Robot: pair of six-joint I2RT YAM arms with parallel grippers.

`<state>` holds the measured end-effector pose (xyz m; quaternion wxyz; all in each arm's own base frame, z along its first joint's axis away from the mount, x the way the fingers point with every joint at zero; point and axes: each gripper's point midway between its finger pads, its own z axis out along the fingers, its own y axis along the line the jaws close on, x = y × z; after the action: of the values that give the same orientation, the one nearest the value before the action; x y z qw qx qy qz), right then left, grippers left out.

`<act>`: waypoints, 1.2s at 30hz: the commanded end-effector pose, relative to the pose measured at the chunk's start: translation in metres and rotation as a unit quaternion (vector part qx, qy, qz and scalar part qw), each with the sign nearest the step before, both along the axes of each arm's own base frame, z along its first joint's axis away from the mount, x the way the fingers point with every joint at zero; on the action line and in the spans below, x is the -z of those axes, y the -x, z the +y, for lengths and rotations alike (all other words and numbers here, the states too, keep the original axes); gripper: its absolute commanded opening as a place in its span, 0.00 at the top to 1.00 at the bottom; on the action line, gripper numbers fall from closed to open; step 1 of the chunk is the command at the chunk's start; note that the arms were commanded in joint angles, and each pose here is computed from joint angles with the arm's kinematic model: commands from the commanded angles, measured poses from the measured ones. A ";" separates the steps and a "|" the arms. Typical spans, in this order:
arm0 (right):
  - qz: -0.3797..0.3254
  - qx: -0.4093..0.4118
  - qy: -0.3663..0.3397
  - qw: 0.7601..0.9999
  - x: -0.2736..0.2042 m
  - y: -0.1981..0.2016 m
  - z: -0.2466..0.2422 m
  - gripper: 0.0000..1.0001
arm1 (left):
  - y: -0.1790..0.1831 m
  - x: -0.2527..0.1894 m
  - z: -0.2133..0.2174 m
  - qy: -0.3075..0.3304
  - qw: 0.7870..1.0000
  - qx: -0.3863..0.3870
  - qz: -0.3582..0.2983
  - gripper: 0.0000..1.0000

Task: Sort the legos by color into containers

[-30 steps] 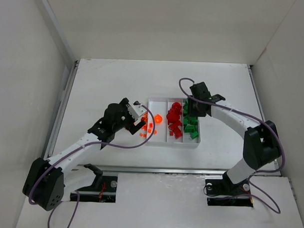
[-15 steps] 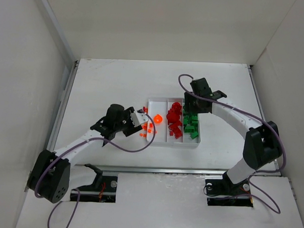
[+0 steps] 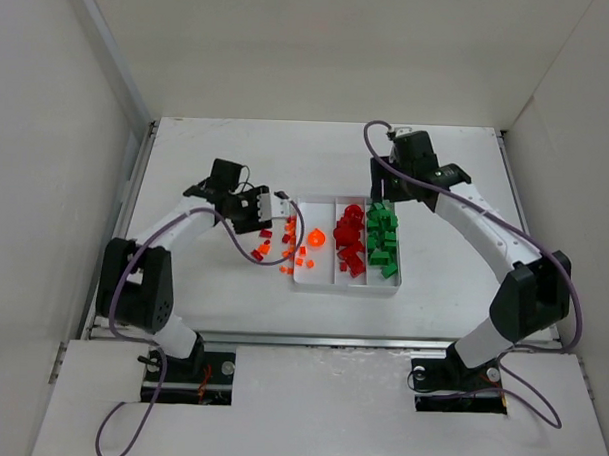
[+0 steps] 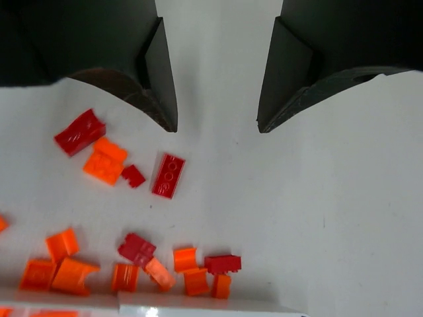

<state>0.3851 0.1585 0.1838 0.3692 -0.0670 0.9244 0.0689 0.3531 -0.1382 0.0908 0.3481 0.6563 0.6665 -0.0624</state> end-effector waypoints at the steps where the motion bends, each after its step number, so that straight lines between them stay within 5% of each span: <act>1: -0.035 -0.035 -0.005 0.999 -0.018 -0.026 0.011 0.29 | 0.027 0.005 0.000 -0.028 0.988 0.139 0.058 0.50; 7: -0.021 -0.049 -0.002 0.999 -0.004 -0.045 0.014 0.29 | 0.032 0.024 -0.002 -0.059 0.964 0.235 0.107 0.42; 15: -0.015 -0.051 -0.007 0.999 0.002 -0.046 0.013 0.29 | 0.018 0.040 -0.017 -0.062 0.966 0.212 0.132 0.36; 36: -0.005 -0.041 -0.014 0.999 0.005 -0.027 0.007 0.29 | 0.002 0.063 -0.014 -0.055 0.974 0.155 0.154 0.64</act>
<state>0.4099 0.1636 0.1531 0.3373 -0.1088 0.9317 0.0797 0.3506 -0.1457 0.0232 0.1839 0.7623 0.5965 -0.1711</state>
